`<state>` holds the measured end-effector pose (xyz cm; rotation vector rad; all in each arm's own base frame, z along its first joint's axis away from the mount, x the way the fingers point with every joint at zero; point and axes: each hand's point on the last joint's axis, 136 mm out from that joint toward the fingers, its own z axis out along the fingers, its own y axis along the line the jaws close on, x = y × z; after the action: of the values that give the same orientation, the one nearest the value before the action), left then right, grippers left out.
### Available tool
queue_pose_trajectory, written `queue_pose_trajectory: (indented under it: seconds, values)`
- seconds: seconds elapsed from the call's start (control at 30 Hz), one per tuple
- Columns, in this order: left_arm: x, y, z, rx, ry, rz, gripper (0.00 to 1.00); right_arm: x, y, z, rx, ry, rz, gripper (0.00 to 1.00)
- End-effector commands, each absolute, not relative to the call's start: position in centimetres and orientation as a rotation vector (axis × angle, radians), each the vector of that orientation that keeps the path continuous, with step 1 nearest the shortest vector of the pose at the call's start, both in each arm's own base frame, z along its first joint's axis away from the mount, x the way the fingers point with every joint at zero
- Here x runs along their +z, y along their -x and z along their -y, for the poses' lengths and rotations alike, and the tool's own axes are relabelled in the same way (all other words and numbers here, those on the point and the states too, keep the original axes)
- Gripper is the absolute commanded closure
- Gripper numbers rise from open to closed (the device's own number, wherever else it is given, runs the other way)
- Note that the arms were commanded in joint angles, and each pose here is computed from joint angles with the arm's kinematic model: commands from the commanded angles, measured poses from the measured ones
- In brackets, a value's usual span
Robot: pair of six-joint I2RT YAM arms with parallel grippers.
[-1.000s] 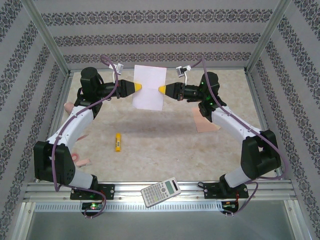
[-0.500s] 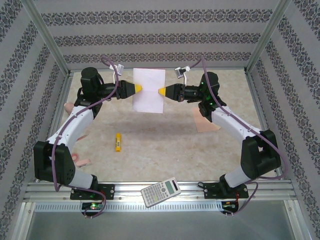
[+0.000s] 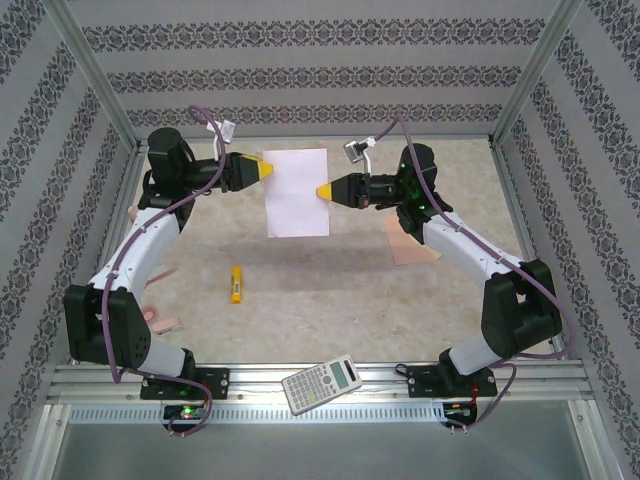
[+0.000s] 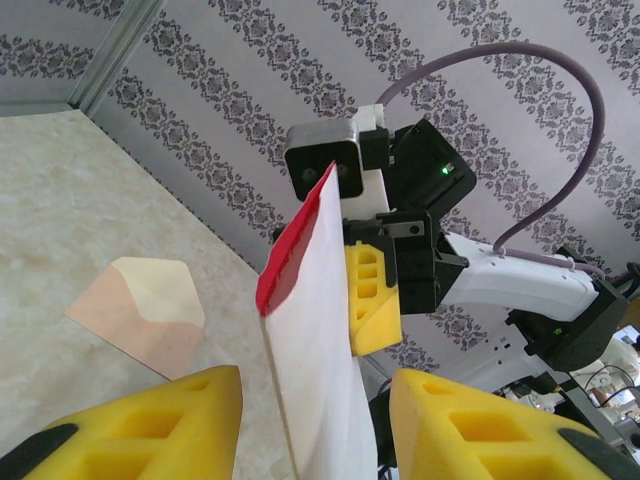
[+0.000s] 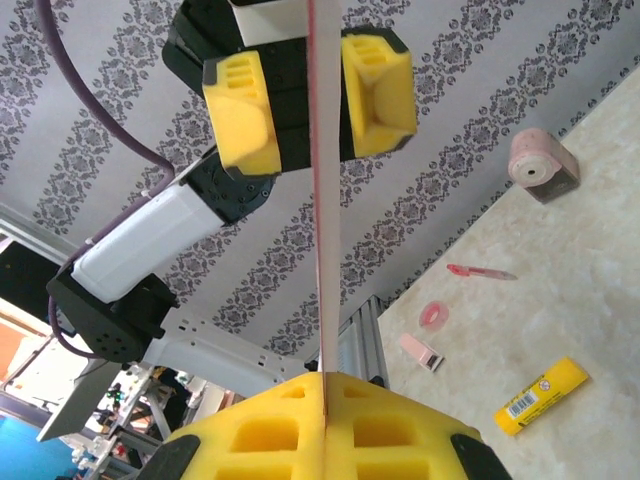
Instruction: Place the letter into the envelope and seal it
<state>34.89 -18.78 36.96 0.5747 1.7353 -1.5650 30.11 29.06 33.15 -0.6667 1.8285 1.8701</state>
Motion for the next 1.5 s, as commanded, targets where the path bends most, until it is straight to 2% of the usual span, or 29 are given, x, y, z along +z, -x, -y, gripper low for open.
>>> queue_pose_trajectory:
  seconds: [0.0,0.47,0.73,0.93,1.07,1.27,1.47]
  values:
    - [38.8,-33.9,18.5,-1.564,-0.637,-1.692,0.58,34.7,-29.3,-29.1,1.861,0.756,-1.768,1.00]
    - [38.4,-33.8,18.6,-1.573,-0.633,-1.692,0.73,34.9,-28.6,-29.8,1.880,0.796,-1.765,1.00]
    - [38.5,-33.8,18.5,-1.571,-0.627,-1.690,0.99,34.5,-28.6,-29.8,1.875,0.790,-1.772,1.00]
    - [38.5,-33.7,18.5,-1.565,-0.620,-1.687,1.00,34.4,-28.9,-29.7,1.864,0.773,-1.778,1.00]
    - [38.4,-33.8,18.5,-1.557,-0.610,-1.688,1.00,34.3,-29.3,-29.5,1.848,0.751,-1.782,0.86]
    - [38.1,-34.1,18.4,-1.536,-0.599,-1.698,1.00,34.1,-30.4,-28.8,1.812,0.669,-1.812,0.50]
    - [36.8,-35.2,17.6,-1.366,-0.537,-1.770,1.00,33.7,-31.8,-27.8,1.742,0.548,-1.836,0.29]
